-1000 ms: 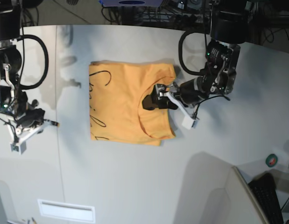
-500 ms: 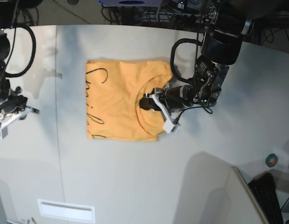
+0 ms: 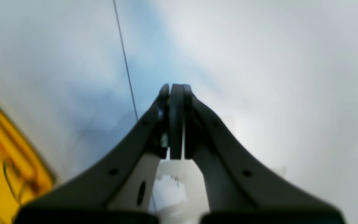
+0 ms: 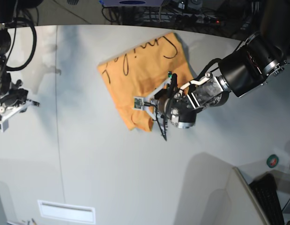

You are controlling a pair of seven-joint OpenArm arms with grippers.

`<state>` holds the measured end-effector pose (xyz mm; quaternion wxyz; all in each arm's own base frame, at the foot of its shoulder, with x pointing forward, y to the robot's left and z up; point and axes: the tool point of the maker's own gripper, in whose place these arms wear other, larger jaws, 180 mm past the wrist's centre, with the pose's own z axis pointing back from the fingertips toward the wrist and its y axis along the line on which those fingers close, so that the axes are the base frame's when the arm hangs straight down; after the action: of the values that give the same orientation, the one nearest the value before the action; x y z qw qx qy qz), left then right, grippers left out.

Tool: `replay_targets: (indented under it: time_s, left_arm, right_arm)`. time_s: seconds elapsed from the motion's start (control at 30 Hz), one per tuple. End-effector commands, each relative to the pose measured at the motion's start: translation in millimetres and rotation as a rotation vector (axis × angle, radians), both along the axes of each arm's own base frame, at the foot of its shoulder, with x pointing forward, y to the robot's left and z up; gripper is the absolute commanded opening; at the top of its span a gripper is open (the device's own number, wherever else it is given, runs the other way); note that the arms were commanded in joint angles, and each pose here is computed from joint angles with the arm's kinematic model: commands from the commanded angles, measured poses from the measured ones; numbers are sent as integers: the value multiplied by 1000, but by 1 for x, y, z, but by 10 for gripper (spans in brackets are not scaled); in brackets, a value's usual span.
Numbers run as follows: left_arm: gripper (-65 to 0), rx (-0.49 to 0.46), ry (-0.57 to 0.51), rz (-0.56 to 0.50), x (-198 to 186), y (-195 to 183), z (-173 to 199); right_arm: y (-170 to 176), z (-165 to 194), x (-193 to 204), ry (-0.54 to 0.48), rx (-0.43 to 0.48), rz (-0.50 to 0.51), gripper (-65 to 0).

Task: Layout the t-shirt on the table in an organized manner, then fold the t-shirt properly
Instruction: 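Grasp the folded shirt with the left gripper and rotate it on the table, then grasp the printed edge with both grippers and pull the folded shirt straight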

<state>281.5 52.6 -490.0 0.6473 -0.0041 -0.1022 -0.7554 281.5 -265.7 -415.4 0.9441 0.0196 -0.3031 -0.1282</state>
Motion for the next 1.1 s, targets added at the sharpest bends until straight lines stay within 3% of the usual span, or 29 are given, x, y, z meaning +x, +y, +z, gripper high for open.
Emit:
replay_targets:
  time_s: [0.0,0.1,0.2,0.53,0.67,0.77,0.97,1.07]
  left_arm:
    - [-650,49,-10,-53,-5,5,-1]
    - [-650,92,-97,-186,-7,-11,0]
    - [-650,73,-141,-240,-7,-37,6]
    - [-650,12,-140,-266,-16,-73,10]
    - [-650,19,-143,-260,-14,-71,11]
    - [-650,74,-177,-201,2,-61,17]
    - [-296,56,-217,-93,28,-57,33]
    - [-160,5,-258,-51,44,-62,52]
  right_arm:
    - [-6,12,9,-42,-19,7,-650]
    - [-6,8,3,-28,-20,7,-650]
    - [-5,6,1,-21,-18,7,-650]
    - [-5,-2,-12,3,-19,6,-650]
    - [-5,-3,-14,7,-18,7,-650]
    - [-3,-4,-14,10,-18,12,-650]
    - [7,-7,-15,13,11,11,-650]
    - [18,-10,-15,11,34,21,-650]
